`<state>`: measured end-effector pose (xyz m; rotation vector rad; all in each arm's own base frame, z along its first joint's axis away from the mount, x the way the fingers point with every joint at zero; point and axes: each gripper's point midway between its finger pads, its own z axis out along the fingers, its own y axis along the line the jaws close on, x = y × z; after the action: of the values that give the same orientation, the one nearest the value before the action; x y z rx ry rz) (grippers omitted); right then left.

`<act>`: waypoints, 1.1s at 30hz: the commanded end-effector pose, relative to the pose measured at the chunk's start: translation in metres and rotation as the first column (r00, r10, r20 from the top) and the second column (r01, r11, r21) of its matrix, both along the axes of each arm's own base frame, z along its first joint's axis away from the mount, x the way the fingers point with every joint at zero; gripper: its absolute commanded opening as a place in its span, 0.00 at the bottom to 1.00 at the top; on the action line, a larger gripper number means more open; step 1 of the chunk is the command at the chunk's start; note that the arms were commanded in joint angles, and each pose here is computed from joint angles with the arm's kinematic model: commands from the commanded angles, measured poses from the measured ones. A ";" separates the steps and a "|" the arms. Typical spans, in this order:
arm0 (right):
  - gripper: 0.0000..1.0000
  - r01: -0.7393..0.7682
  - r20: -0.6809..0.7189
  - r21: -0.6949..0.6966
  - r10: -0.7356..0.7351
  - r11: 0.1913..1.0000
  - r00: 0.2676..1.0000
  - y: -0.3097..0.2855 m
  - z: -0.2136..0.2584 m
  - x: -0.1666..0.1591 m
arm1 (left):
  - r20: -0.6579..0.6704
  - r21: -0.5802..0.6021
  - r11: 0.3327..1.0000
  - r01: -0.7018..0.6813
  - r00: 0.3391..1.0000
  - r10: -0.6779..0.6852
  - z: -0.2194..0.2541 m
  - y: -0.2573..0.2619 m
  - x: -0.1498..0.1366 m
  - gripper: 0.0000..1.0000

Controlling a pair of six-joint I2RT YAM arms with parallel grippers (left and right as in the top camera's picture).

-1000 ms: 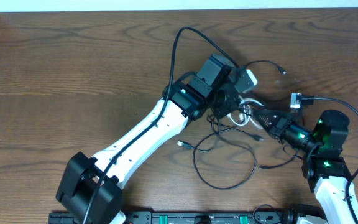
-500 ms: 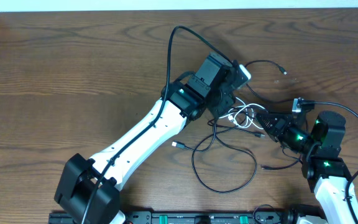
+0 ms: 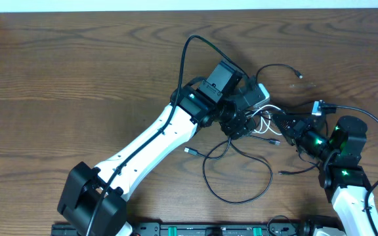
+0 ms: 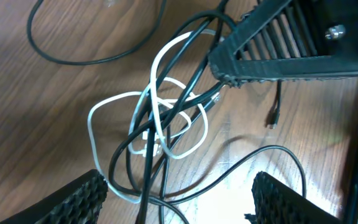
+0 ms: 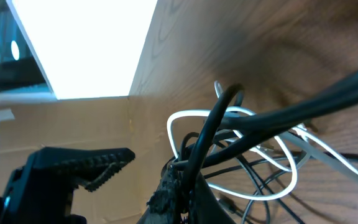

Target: Untangle cables

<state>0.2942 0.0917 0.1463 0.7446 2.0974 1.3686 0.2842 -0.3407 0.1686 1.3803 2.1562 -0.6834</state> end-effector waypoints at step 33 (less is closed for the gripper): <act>0.01 -0.126 -0.026 0.301 0.140 0.945 0.990 0.029 0.047 -0.013 | 0.108 0.005 0.999 0.048 0.993 -0.049 0.014 -0.009 -0.002 0.12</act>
<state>0.2850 0.1156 0.1887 0.8415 2.0179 1.7710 0.2817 -0.3473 0.1674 1.4440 2.0982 -0.6041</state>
